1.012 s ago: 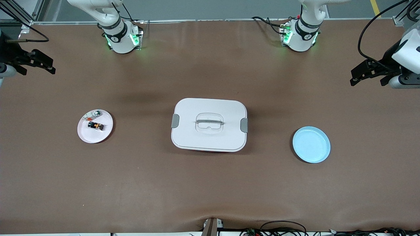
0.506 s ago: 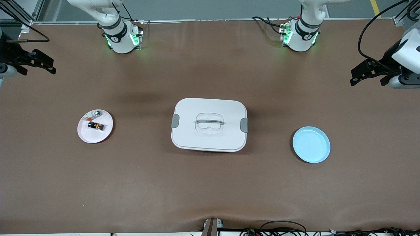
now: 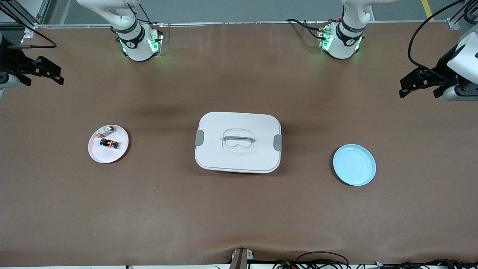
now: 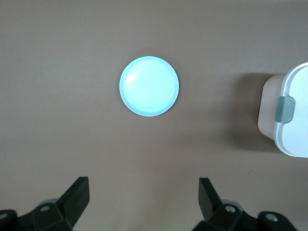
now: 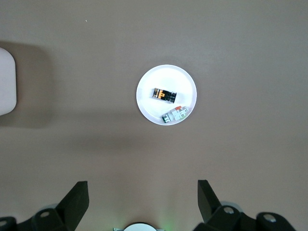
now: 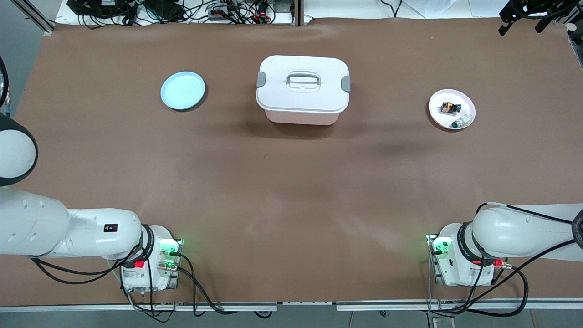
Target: Transfer orange switch to right arm and place
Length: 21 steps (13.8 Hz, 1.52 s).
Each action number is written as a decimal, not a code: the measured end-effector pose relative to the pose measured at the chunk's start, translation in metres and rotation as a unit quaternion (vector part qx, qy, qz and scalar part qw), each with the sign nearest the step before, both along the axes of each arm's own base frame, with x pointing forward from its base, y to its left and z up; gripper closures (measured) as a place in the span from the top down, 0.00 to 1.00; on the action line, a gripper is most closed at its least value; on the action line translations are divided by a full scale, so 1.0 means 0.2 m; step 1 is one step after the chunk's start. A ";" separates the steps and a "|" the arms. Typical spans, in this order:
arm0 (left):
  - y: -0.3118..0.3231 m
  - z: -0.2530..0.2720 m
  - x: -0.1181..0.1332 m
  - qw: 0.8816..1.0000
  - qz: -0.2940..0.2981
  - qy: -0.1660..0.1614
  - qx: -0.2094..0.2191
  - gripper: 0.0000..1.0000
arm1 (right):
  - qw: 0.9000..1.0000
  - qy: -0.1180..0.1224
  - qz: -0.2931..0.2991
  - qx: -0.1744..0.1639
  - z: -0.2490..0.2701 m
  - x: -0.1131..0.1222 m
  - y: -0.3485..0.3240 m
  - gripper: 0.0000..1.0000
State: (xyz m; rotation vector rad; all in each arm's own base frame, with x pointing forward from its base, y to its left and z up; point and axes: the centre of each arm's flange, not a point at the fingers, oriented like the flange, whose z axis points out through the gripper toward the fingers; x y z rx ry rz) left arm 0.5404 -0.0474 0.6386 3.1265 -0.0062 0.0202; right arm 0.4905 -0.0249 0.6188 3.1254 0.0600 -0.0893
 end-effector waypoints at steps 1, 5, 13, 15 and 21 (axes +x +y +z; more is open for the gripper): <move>0.00 0.00 0.00 1.000 0.000 0.000 0.000 1.00 | 1.000 0.000 0.000 0.000 0.00 0.00 0.00 1.00; 0.00 0.01 0.00 1.000 0.000 -0.001 0.000 1.00 | 1.000 0.000 0.000 0.000 0.00 0.00 0.00 1.00; 0.00 0.00 0.00 1.000 0.001 0.000 0.000 1.00 | 1.000 -0.005 0.000 0.000 0.02 0.00 0.00 1.00; 0.00 0.00 0.00 1.000 0.001 0.000 0.000 1.00 | 1.000 -0.011 -0.002 -0.001 0.05 0.00 -0.01 1.00; 0.00 0.00 0.00 1.000 0.000 0.000 0.000 1.00 | 0.999 -0.049 -0.005 -0.003 0.22 0.07 -0.03 1.00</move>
